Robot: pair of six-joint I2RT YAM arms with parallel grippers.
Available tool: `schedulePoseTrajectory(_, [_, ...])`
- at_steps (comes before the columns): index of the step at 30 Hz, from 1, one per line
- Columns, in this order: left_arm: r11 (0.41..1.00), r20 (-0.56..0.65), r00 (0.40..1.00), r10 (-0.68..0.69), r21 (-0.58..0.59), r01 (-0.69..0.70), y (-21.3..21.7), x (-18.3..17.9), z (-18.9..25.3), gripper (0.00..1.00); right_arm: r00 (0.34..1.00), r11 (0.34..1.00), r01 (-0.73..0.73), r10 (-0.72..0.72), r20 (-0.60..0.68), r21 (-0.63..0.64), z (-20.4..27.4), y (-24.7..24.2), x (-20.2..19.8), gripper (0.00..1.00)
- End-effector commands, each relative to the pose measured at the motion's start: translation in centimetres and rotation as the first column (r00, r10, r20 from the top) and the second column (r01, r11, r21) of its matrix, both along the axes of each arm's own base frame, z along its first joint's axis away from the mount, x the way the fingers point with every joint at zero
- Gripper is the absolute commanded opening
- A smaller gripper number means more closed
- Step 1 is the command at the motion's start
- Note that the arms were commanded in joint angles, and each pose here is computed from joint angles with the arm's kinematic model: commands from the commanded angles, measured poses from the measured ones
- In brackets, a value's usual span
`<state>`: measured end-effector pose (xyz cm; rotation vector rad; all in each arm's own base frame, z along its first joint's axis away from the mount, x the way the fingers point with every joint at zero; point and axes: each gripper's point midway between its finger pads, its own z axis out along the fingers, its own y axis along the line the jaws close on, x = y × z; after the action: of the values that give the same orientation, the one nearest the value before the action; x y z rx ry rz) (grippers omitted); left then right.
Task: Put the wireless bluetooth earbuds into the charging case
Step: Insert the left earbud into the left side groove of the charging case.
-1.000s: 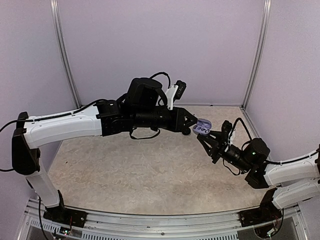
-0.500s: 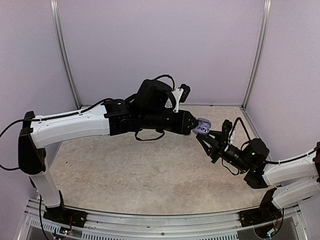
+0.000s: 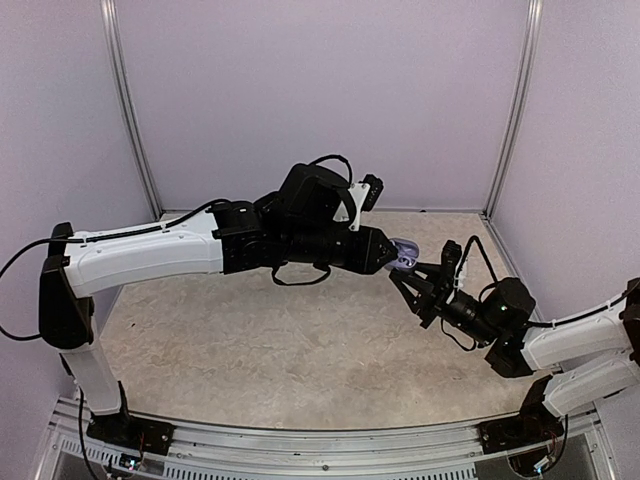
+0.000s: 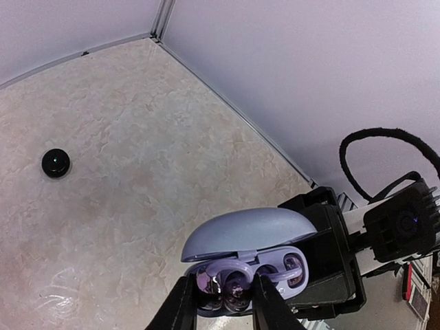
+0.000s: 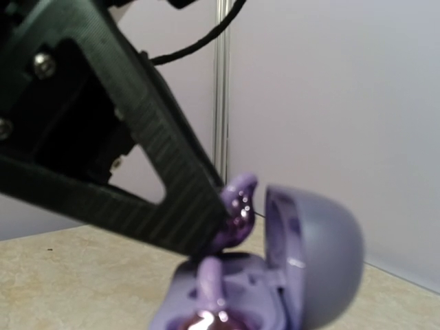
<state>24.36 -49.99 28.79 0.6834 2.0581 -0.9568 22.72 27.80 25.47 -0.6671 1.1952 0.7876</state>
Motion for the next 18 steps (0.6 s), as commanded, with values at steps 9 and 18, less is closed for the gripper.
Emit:
schedulePoseTrajectory(9, [1.0, -0.002, 1.0, -0.02, -0.006, 0.02, -1.1, -0.28, 0.07, 0.34, 0.999, 0.997, -0.025, 0.022, 0.049, 0.079, 2.42, 0.06, -0.55, 0.0])
schedulePoseTrajectory(18, [1.0, -0.006, 1.0, -0.018, -0.007, 0.018, -1.13, -0.25, 0.09, 0.39, 0.998, 0.996, -0.029, 0.024, 0.055, 0.09, 2.64, -0.1, -0.75, 0.0])
